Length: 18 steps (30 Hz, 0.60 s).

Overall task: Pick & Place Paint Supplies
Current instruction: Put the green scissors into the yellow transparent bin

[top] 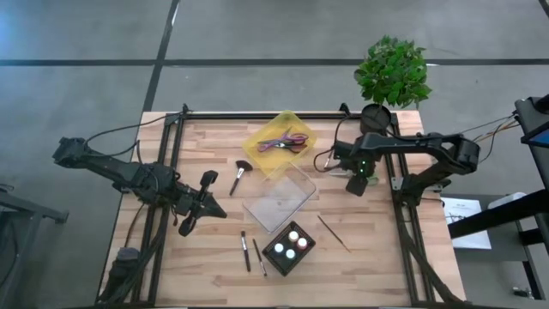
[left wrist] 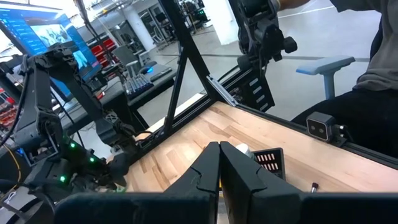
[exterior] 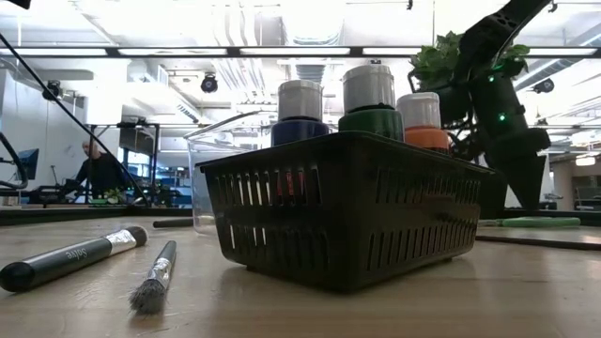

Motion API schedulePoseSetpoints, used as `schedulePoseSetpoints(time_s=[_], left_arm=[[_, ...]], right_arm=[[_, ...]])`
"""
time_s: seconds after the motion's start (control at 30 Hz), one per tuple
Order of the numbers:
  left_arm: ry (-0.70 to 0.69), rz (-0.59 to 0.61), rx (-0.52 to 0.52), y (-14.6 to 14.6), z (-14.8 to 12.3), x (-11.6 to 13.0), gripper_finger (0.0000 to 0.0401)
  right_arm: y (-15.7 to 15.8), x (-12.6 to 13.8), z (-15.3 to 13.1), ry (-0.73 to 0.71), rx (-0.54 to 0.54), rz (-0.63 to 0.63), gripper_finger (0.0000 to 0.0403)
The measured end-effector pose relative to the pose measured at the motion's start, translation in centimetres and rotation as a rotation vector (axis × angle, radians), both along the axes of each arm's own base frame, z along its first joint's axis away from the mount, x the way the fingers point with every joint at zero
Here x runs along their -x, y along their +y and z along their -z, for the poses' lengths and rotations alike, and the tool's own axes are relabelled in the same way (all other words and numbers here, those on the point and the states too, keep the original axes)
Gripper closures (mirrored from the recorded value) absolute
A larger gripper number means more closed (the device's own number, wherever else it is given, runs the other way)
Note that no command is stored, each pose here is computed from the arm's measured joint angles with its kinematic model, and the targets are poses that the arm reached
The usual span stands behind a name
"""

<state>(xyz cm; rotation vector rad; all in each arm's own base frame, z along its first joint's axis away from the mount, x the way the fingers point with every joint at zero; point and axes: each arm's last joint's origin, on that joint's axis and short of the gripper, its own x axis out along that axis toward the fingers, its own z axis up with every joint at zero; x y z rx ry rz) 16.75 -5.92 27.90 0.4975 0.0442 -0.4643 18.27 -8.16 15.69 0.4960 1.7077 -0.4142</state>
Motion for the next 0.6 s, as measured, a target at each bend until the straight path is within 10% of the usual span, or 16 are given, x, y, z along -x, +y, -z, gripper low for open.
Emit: schedulePoseSetpoints(time_s=[0.6], left_arm=[[0.004, 0.0, -0.001, 0.0, 0.0, 0.0, 0.0387]], right_arm=[[-0.1, -0.5, 2.6, 0.104, -0.101, -0.036, 0.0248]])
